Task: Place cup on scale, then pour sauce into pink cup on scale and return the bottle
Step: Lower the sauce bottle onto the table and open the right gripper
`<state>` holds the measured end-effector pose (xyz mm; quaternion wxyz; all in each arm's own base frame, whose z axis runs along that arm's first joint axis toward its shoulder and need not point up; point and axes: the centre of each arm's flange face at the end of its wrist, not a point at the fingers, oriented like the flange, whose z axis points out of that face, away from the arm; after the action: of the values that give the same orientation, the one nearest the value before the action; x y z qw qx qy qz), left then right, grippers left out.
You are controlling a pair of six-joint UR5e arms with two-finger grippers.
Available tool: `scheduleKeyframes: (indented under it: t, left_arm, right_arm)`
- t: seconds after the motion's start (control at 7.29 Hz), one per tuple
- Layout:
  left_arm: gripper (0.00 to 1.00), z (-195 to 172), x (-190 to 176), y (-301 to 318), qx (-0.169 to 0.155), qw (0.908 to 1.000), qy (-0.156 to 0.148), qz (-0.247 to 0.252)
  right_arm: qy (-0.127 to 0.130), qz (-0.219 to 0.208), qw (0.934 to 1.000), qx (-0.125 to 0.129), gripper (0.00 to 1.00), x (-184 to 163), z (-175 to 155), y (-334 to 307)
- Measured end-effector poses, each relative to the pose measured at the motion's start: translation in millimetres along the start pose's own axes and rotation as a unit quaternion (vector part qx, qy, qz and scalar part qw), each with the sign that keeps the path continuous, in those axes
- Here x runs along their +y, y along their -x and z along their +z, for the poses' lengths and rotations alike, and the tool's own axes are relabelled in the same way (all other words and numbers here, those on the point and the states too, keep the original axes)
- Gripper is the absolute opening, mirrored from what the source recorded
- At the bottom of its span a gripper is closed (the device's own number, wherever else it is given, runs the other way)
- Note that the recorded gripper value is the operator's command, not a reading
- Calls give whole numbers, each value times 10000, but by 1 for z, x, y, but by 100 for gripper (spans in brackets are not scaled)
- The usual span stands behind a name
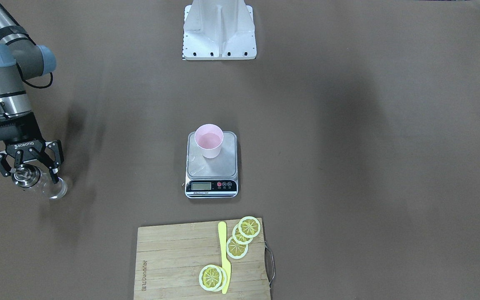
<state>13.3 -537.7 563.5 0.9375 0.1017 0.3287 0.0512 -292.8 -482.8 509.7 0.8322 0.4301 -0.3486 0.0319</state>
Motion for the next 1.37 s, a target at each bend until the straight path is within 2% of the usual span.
scheduleKeyframes:
  t: [0.55,0.69,0.82,1.37]
  left_arm:
    - [98,-1,0,0,-3,10000,-6,1]
    - [98,-2,0,0,-3,10000,-16,2]
    - [98,-2,0,0,-5,10000,-22,4]
    - [98,-1,0,0,-8,10000,-11,0]
  right_arm:
    - [57,-14,10000,4,0,3,7,0]
    - [84,-14,10000,-16,17,4,7,0]
    - [124,-8,9999,-57,99,3,7,-1]
    - [132,42,9998,-141,100,-4,7,1]
